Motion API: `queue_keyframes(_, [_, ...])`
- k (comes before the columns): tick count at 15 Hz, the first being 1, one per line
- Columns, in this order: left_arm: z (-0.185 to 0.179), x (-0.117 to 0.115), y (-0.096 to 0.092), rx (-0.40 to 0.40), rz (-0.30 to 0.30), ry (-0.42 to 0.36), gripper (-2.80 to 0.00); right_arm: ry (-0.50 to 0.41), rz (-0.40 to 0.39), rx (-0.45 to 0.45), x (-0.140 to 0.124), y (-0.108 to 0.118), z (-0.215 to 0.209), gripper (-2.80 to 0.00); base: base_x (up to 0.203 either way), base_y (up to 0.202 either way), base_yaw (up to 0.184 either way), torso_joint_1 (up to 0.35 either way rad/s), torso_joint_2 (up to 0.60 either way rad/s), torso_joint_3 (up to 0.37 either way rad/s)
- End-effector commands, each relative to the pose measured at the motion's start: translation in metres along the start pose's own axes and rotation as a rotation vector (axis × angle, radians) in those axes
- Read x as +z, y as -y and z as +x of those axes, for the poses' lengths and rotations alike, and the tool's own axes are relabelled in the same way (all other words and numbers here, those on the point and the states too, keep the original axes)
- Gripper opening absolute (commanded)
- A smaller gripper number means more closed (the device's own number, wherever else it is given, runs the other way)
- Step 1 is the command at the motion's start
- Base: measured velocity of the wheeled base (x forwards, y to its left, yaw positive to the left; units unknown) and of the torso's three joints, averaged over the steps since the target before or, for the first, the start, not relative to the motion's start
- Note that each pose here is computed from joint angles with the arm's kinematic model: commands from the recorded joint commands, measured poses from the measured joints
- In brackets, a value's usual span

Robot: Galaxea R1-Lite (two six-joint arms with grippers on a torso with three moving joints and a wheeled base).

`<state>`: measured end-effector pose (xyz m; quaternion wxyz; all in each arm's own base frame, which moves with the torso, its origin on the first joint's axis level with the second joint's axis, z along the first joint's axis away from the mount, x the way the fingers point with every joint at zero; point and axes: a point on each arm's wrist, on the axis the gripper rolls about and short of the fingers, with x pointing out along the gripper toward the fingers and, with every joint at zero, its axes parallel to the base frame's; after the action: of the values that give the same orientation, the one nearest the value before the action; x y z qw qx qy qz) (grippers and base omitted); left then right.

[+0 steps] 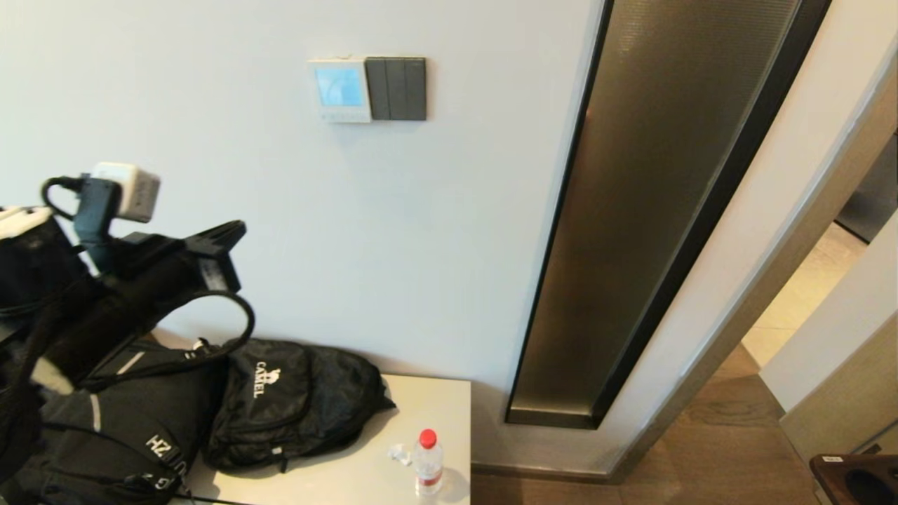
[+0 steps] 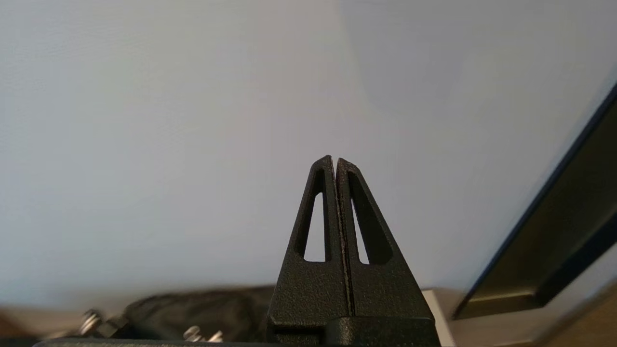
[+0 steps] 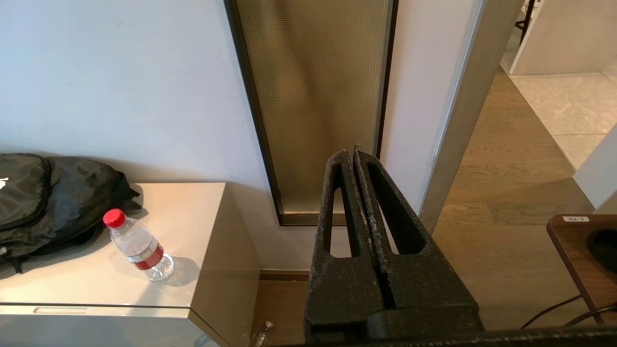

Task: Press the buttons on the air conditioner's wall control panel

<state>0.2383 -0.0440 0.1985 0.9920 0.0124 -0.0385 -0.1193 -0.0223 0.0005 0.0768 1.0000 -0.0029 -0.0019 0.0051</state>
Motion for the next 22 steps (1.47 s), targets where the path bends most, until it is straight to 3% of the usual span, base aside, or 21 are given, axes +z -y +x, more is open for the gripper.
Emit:
queue_keyframes(1, [-0.068, 0.015, -0.013, 0.093, 0.021, 0.098, -2.8, -0.001, 0.001, 0.001, 0.0, 0.0, 0.0, -2.8, 0.0, 0.0, 0.0, 0.0, 0.0, 0.0])
queue_keyframes(4, [-0.131, 0.019, -0.014, 0.181, 0.057, 0.174, -2.8, -0.001, 0.001, 0.001, 0.0, 0.0, 0.0, -2.8, 0.0, 0.0, 0.0, 0.0, 0.0, 0.0])
queue_keyframes(7, [-0.187, 0.016, -0.001, 0.216, 0.071, 0.188, -2.8, -0.001, 0.001, 0.001, 0.0, 0.0, 0.0, -2.8, 0.0, 0.0, 0.0, 0.0, 0.0, 0.0])
queue_keyframes(9, [-0.222, 0.001, 0.01, 0.216, 0.059, 0.098, -2.8, -0.001, 0.001, 0.001, 0.0, 0.0, 0.0, -2.8, 0.0, 0.0, 0.0, 0.0, 0.0, 0.0])
queue_keyframes(11, [-0.247, -0.02, 0.018, 0.131, 0.034, -0.024, -2.8, -0.001, 0.001, 0.001, 0.0, 0.0, 0.0, -2.8, 0.0, 0.0, 0.0, 0.0, 0.0, 0.0])
queue_keyframes(13, [-0.251, -0.038, 0.02, 0.004, 0.014, -0.099, -2.8, -0.001, 0.001, 0.001, 0.0, 0.0, 0.0, -2.8, 0.0, 0.0, 0.0, 0.0, 0.0, 0.0])
queue_keyframes(16, [-0.248, -0.057, 0.02, -0.024, 0.011, -0.111, -2.8, -0.001, 0.001, 0.001, 0.0, 0.0, 0.0, -2.8, 0.0, 0.0, 0.0, 0.0, 0.0, 0.0])
queue_keyframes(19, [-0.246, -0.08, 0.019, 0.028, 0.004, -0.131, -2.8, -0.001, 0.001, 0.001, 0.0, 0.0, 0.0, -2.8, 0.0, 0.0, 0.0, 0.0, 0.0, 0.0])
queue_keyframes(22, [-0.246, -0.079, 0.017, 0.128, 0.003, -0.135, -2.8, -0.001, 0.001, 0.001, 0.0, 0.0, 0.0, -2.8, 0.0, 0.0, 0.0, 0.0, 0.0, 0.0])
